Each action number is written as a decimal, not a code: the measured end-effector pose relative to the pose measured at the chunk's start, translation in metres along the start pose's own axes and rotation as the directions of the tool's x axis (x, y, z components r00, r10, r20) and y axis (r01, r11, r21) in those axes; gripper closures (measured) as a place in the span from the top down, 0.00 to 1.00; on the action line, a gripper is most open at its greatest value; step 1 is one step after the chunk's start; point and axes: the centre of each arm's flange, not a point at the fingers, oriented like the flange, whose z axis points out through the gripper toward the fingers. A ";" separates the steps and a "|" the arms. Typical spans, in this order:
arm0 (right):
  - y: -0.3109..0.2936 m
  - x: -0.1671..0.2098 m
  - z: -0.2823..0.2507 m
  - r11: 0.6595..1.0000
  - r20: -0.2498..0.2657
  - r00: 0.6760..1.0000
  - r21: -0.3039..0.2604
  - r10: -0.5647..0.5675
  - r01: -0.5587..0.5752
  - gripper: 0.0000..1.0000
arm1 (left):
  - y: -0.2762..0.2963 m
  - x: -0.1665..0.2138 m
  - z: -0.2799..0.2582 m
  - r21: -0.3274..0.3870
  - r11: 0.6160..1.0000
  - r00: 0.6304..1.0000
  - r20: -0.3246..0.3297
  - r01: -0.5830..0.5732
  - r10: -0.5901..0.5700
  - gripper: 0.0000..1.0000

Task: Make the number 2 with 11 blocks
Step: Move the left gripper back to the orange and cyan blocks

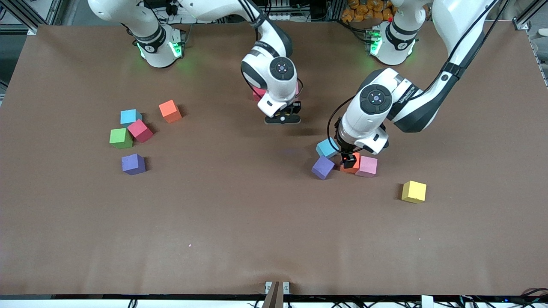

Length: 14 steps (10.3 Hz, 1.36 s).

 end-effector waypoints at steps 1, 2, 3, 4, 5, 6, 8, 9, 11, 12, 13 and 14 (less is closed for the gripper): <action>-0.008 -0.005 0.004 1.000 0.000 1.000 -0.002 -0.012 0.012 0.59 | -0.001 -0.001 0.000 0.001 1.000 1.000 -0.001 -0.006 0.006 1.00; -0.013 -0.010 0.008 1.000 0.000 1.000 -0.003 -0.022 0.022 0.59 | -0.001 -0.001 0.000 0.002 1.000 1.000 -0.002 -0.012 0.012 1.00; -0.018 -0.014 0.011 1.000 0.000 1.000 -0.004 -0.030 0.030 0.59 | -0.001 -0.001 0.000 0.002 1.000 1.000 -0.002 -0.018 0.018 1.00; -0.020 -0.016 0.013 0.999 0.001 0.999 -0.006 -0.035 0.035 0.59 | -0.001 -0.001 0.000 0.003 1.000 1.000 -0.003 -0.019 0.019 1.00; -0.022 -0.019 0.015 0.999 0.000 0.999 -0.006 -0.041 0.041 0.59 | 0.000 0.000 0.000 0.005 1.000 1.000 -0.001 -0.016 0.016 1.00; -0.024 -0.023 0.017 0.999 0.000 0.999 -0.007 -0.047 0.047 0.59 | 0.000 0.000 -0.001 0.003 1.000 1.000 0.001 -0.015 0.015 1.00; -0.028 -0.028 0.021 0.999 0.000 0.999 -0.008 -0.053 0.053 0.59 | -0.002 -0.006 -0.010 0.001 1.000 1.000 0.007 -0.028 0.028 1.00; -0.029 -0.030 0.023 0.999 -0.001 0.999 -0.009 -0.049 0.049 0.59 | -0.008 -0.012 -0.014 0.003 0.998 0.998 0.007 -0.058 0.058 1.00; -0.030 -0.033 0.027 0.999 0.002 0.999 -0.013 -0.049 0.049 0.59 | -0.017 -0.019 -0.016 0.020 0.991 0.991 0.010 -0.133 0.133 1.00; -0.030 -0.034 0.028 0.999 0.002 0.999 -0.014 -0.050 0.050 0.59 | -0.022 -0.023 -0.017 0.032 0.985 0.986 0.018 -0.169 0.168 1.00; -0.030 -0.034 0.028 0.999 0.002 0.999 -0.014 -0.050 0.050 0.59 | -0.026 -0.028 -0.017 0.035 0.981 0.982 0.023 -0.190 0.189 1.00; -0.030 -0.034 0.028 0.999 0.002 0.999 -0.014 -0.050 0.050 0.59 | -0.029 -0.031 -0.018 0.035 0.979 0.980 0.025 -0.199 0.199 1.00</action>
